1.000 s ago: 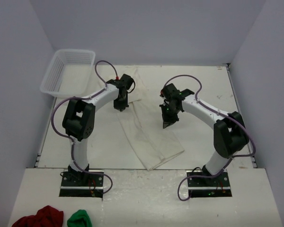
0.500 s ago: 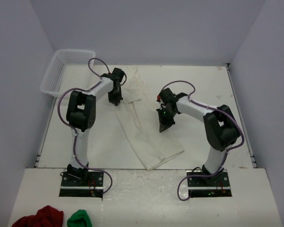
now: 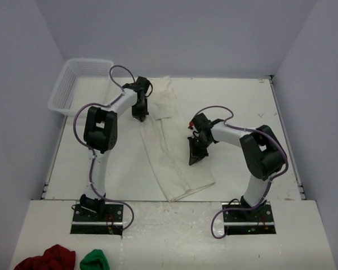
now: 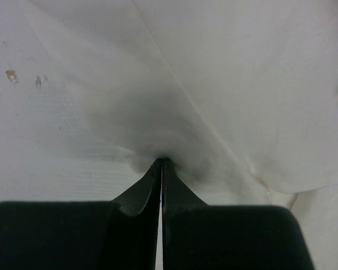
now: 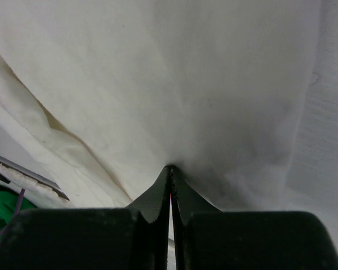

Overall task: Fold and stack the t-shirts
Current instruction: Rotate the tshirt 90 degrees

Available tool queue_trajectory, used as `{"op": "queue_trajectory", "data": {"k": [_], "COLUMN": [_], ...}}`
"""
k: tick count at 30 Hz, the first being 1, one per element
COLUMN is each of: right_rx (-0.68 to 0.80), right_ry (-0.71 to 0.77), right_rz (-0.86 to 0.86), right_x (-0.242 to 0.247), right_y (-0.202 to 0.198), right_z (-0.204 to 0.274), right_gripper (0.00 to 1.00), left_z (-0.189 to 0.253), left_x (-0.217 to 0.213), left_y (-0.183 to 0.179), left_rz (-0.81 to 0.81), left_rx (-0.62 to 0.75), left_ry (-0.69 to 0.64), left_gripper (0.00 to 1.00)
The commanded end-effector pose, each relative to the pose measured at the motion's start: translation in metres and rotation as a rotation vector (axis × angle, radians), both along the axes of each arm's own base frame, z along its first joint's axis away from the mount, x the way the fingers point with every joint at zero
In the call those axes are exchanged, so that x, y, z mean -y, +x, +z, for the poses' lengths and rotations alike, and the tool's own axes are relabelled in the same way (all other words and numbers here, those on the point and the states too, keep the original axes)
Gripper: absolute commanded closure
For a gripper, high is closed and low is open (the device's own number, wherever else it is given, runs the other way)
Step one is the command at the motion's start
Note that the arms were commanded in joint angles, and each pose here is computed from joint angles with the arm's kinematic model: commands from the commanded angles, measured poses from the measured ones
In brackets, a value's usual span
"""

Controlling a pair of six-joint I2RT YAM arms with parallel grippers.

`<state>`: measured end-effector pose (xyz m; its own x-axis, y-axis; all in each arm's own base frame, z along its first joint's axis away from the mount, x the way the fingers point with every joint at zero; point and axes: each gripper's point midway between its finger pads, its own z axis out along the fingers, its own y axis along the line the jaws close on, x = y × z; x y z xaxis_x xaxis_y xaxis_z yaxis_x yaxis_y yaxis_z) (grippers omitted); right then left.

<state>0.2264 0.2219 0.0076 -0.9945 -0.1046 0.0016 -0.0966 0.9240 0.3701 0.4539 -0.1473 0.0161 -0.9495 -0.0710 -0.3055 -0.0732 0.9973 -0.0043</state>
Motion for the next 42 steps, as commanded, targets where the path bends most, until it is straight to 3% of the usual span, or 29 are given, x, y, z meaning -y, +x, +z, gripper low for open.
{"op": "queue_trajectory", "data": {"k": [1, 12, 21, 25, 30, 33, 34, 36, 39, 40, 41, 42], "right_rx": [-0.017, -0.038, -0.022, 0.031, 0.191, 0.334, 0.385, 0.425, 0.41, 0.425, 0.426, 0.369], "right_ry": [-0.038, -0.03, -0.03, -0.013, -0.01, 0.0, 0.009, 0.007, -0.032, -0.024, -0.021, 0.004], "right_rz": [-0.002, 0.075, 0.099, 0.12, 0.162, 0.173, 0.172, 0.166, 0.149, 0.11, 0.083, 0.083], "right_x": [0.006, -0.017, -0.045, -0.05, -0.05, -0.049, -0.047, -0.045, -0.028, -0.02, -0.012, -0.007], "right_y": [-0.016, -0.031, -0.025, -0.022, -0.007, 0.008, 0.013, 0.017, 0.007, -0.001, -0.007, -0.024], "right_z": [-0.026, -0.024, -0.019, -0.004, 0.034, 0.094, 0.115, 0.149, 0.179, 0.194, 0.2, 0.191], "right_gripper": [1.0, 1.0, 1.0, 1.0, 0.96, 0.82, 0.77, 0.66, 0.32, 0.13, 0.04, 0.01], "left_z": [-0.034, -0.04, -0.048, -0.009, 0.064, 0.134, 0.149, 0.19, 0.221, 0.218, 0.212, 0.187], "left_x": [0.015, 0.049, 0.039, 0.022, -0.004, -0.019, -0.022, -0.035, -0.052, -0.05, -0.048, -0.046], "left_y": [0.01, 0.05, 0.042, 0.038, 0.023, 0.01, 0.007, 0.0, -0.02, -0.031, -0.049, -0.086], "left_rz": [-0.058, -0.17, -0.161, -0.124, -0.027, 0.009, 0.008, 0.027, 0.031, 0.02, 0.029, 0.012], "left_rx": [-0.024, 0.014, 0.018, 0.138, 0.277, 0.42, 0.452, 0.542, 0.537, 0.486, 0.445, 0.403], "left_ry": [-0.033, -0.142, -0.108, -0.058, 0.011, 0.03, 0.047, 0.078, 0.128, 0.112, 0.082, 0.014], "left_gripper": [1.0, 1.0, 1.0, 0.98, 0.86, 0.76, 0.65, 0.52, 0.45, 0.46, 0.47, 0.48]}}
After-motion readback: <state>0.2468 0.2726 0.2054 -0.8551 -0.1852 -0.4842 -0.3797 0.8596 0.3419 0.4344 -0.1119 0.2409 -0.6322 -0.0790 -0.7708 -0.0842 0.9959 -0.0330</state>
